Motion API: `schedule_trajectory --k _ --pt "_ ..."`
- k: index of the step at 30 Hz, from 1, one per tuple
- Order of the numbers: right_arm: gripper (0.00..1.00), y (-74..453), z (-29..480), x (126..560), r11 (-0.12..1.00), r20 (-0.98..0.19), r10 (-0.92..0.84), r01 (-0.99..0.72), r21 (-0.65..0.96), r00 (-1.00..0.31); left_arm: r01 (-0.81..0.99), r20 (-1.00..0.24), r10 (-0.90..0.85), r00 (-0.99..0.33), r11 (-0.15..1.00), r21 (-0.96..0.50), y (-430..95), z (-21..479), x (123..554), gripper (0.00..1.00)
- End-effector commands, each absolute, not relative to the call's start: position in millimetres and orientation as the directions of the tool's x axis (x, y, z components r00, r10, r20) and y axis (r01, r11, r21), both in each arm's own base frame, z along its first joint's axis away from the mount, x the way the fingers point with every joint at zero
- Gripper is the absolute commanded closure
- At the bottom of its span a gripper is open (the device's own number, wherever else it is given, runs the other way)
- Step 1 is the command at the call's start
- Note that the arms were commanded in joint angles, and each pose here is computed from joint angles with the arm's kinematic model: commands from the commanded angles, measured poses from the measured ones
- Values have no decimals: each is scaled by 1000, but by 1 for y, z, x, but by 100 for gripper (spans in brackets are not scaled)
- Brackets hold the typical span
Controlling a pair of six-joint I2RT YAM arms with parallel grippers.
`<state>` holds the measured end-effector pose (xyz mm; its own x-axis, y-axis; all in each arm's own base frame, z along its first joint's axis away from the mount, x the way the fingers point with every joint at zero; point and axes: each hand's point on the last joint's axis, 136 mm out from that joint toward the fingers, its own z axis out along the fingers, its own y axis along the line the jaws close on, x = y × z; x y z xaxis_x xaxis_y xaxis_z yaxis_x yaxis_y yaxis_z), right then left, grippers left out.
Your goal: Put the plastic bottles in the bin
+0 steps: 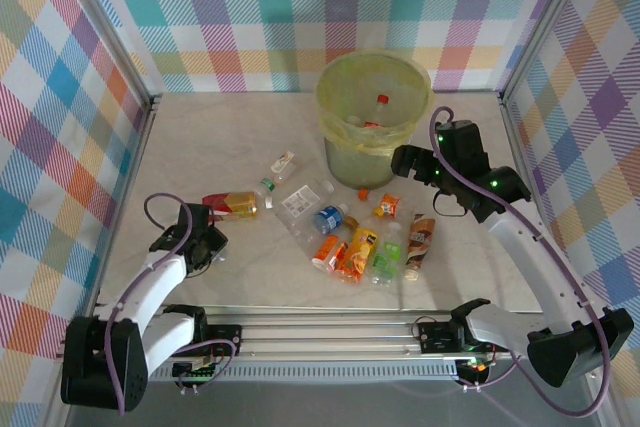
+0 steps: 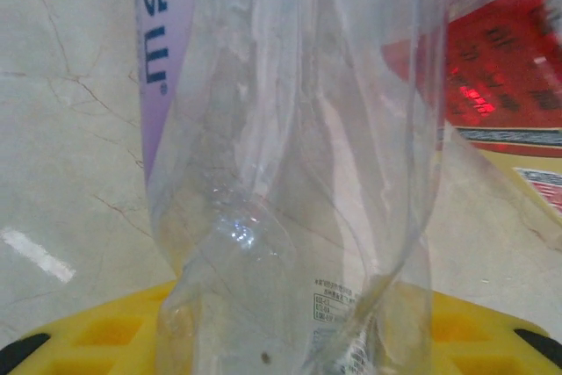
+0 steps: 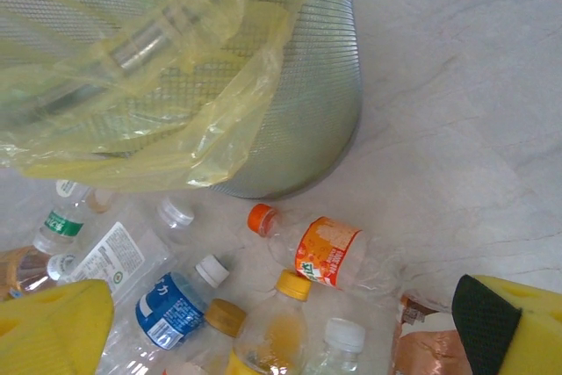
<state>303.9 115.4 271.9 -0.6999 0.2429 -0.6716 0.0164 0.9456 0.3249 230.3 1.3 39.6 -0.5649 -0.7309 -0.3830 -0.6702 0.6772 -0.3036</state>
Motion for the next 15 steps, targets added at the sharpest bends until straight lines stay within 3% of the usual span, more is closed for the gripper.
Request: schedule_trajectory --k 1,8,15 --pt "0 125 280 302 927 -676 257 -21 374 -691 -690 -418 -738 -530 662 -294 12 54 222 59" --pt "0 139 292 301 897 -679 262 -87 433 -685 -590 -519 -707 -480 698 -405 10 108 225 65" --pt "0 156 305 299 846 -677 272 -166 508 -684 -285 -584 -650 -486 750 -597 -31 182 251 68"
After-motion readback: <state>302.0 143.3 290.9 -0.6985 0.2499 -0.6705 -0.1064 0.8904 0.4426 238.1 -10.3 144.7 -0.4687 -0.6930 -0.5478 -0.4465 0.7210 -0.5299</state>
